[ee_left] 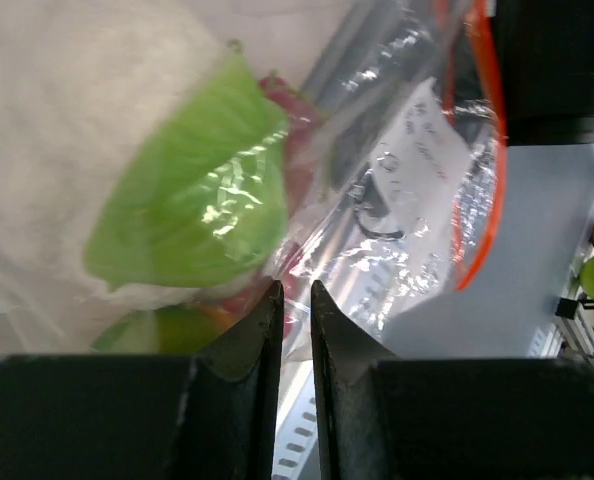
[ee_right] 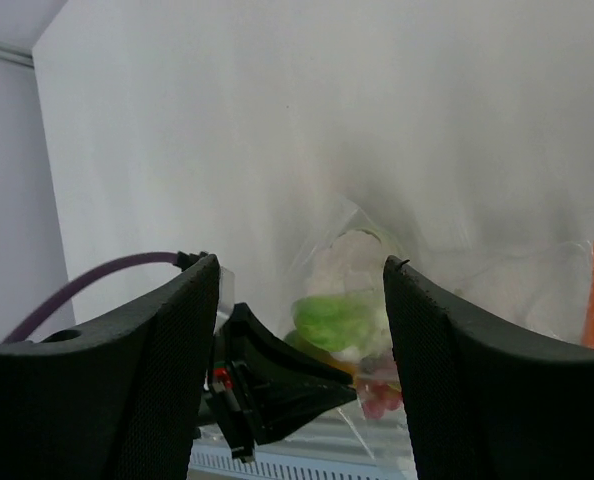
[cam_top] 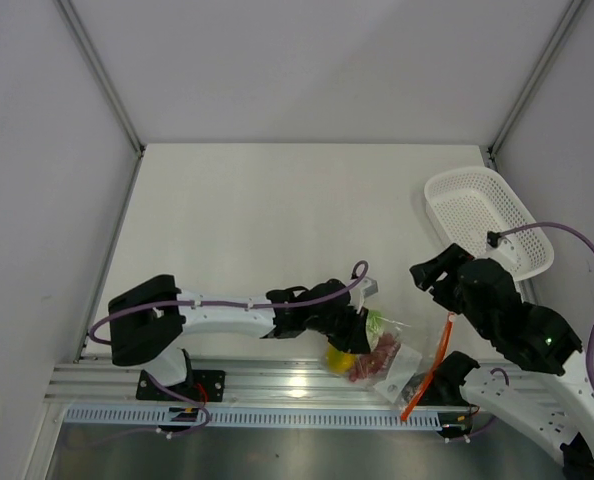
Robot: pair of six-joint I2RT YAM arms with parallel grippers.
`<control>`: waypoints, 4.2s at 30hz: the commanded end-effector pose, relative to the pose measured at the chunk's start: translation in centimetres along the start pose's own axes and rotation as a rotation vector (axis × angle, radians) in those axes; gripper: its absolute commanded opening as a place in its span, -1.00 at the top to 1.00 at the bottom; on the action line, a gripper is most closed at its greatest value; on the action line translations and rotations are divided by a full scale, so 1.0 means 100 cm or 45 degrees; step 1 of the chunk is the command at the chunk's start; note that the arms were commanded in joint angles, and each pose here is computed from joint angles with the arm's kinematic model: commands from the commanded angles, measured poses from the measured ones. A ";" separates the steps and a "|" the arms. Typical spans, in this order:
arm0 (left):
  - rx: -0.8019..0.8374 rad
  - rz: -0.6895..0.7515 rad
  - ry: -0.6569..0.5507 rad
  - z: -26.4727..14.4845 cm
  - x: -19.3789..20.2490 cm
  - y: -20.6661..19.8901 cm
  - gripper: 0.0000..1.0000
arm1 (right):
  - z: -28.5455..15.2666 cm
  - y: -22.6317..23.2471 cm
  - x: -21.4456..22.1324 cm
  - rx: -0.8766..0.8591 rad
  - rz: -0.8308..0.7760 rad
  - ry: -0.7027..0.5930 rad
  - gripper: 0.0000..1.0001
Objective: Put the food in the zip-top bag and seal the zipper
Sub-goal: Zip the zipper food storage bag at the center of the board.
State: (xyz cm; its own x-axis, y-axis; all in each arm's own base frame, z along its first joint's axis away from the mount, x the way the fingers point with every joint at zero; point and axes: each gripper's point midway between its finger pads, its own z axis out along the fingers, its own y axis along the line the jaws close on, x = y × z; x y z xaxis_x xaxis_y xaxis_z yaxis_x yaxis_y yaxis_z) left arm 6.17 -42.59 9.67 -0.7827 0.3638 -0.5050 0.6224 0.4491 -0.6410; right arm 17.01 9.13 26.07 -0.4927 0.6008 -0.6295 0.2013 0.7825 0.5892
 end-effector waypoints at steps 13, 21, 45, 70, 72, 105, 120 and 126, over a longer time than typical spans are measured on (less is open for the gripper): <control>-0.268 -0.004 0.080 -0.013 -0.007 0.087 0.67 | 0.024 0.002 0.022 0.024 -0.045 0.081 -0.37; -0.373 -0.013 0.044 -0.042 -0.027 0.130 0.70 | 0.031 0.004 0.025 0.045 -0.094 0.107 -0.38; -0.292 -0.001 0.015 -0.042 -0.031 0.122 0.80 | 0.106 -0.032 0.049 0.081 0.048 0.344 -0.13; 0.127 0.485 -0.620 -0.172 -0.094 -0.012 -0.22 | 0.050 0.011 0.025 -0.104 0.042 0.290 1.00; 0.171 0.579 -0.682 -0.189 -0.100 -0.035 -0.49 | 0.041 0.019 0.026 -0.124 0.020 0.288 1.00; -0.245 0.706 -0.656 -0.080 -0.144 -0.105 -0.99 | 0.017 0.052 0.010 0.001 0.161 0.002 1.00; -0.589 0.510 -0.639 -0.044 -0.131 -0.061 -0.91 | 0.011 0.037 0.002 0.100 0.331 -0.044 1.00; -0.577 0.492 -0.602 -0.039 -0.120 -0.054 -0.32 | 0.013 0.032 0.003 0.130 0.321 -0.047 1.00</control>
State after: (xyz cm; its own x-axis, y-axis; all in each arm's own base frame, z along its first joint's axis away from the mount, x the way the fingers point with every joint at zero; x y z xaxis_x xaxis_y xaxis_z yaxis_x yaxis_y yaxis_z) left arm 12.18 -46.17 19.85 -0.3442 0.2860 -0.8943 0.7402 0.6686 -0.0711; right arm 17.89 12.72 25.09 -0.4644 0.7328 -0.4974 0.3914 0.6736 0.6270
